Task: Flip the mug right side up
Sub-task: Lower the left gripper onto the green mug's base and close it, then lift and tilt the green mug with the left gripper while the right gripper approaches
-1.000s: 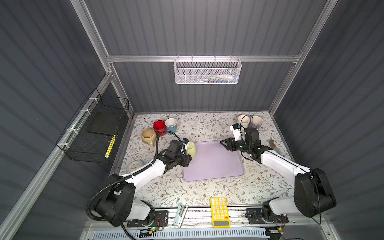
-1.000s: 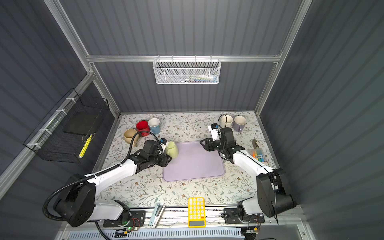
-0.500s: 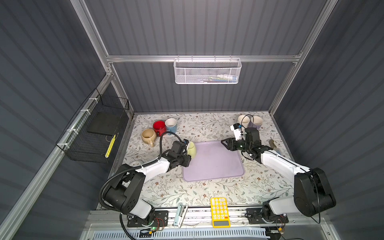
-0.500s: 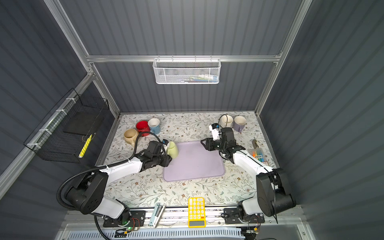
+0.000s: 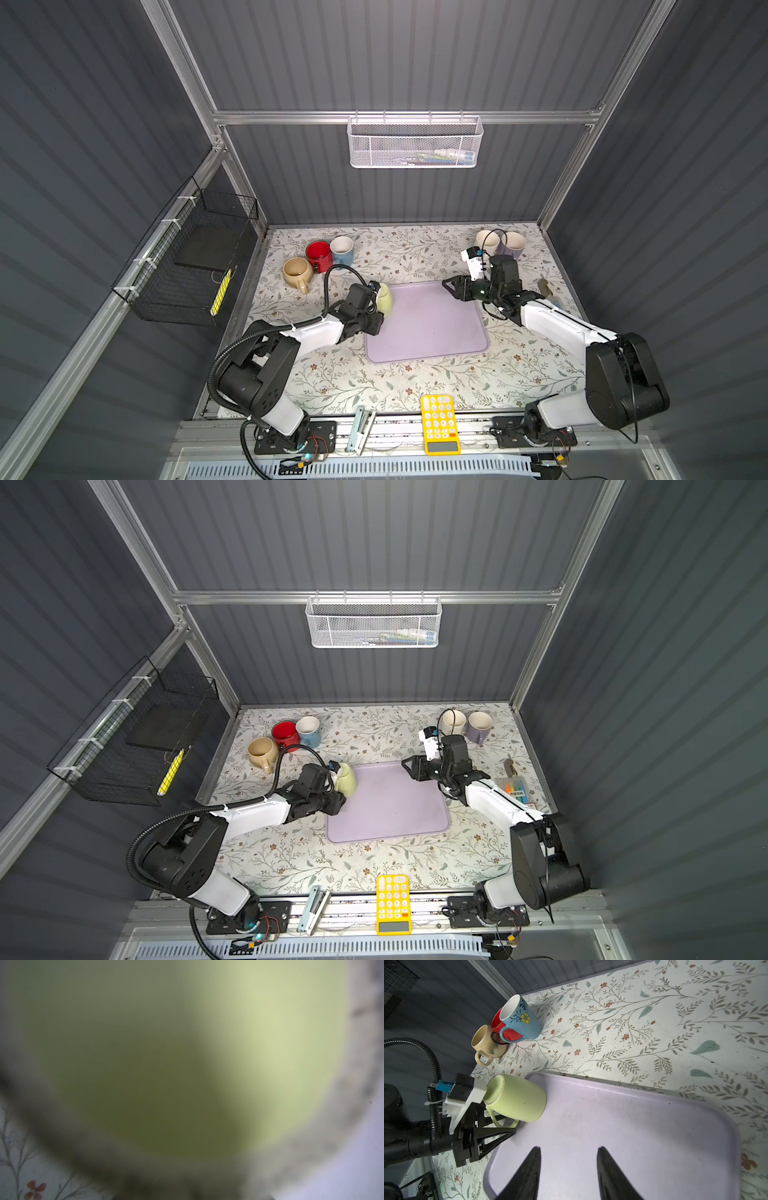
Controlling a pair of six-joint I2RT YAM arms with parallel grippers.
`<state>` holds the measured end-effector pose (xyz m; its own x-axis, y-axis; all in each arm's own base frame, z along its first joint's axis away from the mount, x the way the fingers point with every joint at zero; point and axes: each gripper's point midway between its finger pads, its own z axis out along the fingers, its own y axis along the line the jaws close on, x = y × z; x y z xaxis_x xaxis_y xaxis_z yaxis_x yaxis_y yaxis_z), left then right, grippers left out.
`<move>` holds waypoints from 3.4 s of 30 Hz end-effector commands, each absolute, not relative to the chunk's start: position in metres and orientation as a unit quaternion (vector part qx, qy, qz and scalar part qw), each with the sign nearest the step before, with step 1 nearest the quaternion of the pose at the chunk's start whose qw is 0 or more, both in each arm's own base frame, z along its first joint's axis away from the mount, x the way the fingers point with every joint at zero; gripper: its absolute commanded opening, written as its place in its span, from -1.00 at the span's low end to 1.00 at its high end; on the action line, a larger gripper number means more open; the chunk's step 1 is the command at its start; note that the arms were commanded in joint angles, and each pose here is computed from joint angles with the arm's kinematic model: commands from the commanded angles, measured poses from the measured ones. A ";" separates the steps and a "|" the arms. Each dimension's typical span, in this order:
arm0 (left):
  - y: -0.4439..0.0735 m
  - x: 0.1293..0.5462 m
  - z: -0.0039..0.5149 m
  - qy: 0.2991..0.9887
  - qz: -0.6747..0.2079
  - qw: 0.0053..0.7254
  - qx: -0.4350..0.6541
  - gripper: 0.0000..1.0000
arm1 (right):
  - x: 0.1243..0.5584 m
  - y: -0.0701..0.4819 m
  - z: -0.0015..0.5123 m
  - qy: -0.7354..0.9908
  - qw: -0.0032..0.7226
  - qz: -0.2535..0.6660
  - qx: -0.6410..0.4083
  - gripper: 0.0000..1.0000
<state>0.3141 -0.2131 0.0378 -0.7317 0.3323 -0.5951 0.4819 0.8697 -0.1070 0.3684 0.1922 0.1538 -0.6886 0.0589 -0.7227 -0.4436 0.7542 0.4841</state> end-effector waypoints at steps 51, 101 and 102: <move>-0.224 0.318 0.051 0.911 -0.142 0.313 0.227 -0.87 | 0.373 0.187 0.140 0.858 0.374 0.339 -0.093 -0.11; -0.314 0.321 0.207 0.771 -0.425 0.406 0.244 -0.97 | 0.356 0.183 0.151 0.795 0.369 0.473 -0.086 -0.10; -0.316 0.321 0.209 0.767 -0.432 0.406 0.243 -0.97 | 0.355 0.184 0.152 0.792 0.371 0.477 -0.086 -0.08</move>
